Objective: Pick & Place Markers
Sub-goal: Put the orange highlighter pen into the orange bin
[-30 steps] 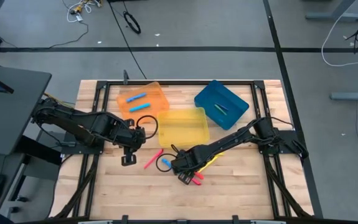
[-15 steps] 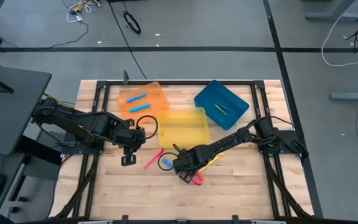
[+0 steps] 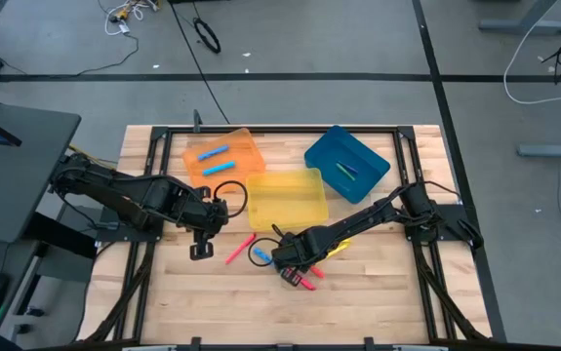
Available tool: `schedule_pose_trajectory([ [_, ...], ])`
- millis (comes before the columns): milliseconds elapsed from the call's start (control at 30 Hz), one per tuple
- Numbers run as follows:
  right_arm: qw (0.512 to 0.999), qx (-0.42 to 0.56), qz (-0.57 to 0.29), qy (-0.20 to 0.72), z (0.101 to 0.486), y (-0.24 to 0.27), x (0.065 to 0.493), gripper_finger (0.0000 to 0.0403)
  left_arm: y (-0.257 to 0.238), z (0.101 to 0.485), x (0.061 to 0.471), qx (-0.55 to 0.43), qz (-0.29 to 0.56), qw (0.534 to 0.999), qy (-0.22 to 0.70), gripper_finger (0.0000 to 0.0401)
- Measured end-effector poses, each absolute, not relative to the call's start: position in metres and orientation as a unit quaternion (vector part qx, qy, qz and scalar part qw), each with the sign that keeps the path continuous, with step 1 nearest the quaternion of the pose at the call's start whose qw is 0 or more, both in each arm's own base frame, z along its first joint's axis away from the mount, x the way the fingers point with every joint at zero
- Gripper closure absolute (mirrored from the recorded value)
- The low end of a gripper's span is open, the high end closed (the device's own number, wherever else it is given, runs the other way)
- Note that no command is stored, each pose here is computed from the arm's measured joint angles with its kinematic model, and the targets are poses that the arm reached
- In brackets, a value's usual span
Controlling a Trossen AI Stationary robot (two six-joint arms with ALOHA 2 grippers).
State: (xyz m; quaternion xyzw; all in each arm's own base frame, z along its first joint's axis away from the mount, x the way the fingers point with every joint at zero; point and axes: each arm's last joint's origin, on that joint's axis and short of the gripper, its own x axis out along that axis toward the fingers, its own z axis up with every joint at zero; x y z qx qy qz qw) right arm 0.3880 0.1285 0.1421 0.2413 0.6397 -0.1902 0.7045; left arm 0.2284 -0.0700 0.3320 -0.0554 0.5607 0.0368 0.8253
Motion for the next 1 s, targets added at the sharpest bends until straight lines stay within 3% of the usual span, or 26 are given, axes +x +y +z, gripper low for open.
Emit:
schedule_pose_trajectory([
  [333, 0.708, 0.268, -0.176, 0.629, 0.164, 0.131, 0.383, 0.0354, -0.07, 0.332, 0.228, -0.056, 0.037, 0.825, 0.561, 0.0337],
  [533, 0.725, 0.277, -0.17, 0.608, 0.202, 0.127, 0.371, 0.0354, -0.07, 0.332, 0.228, -0.056, 0.037, 0.825, 0.561, 0.0337],
  [1000, 0.847, 0.298, -0.205, 0.39, 0.329, 0.104, 0.319, 0.0352, -0.069, 0.332, 0.229, -0.05, 0.053, 0.829, 0.555, 0.0337],
])
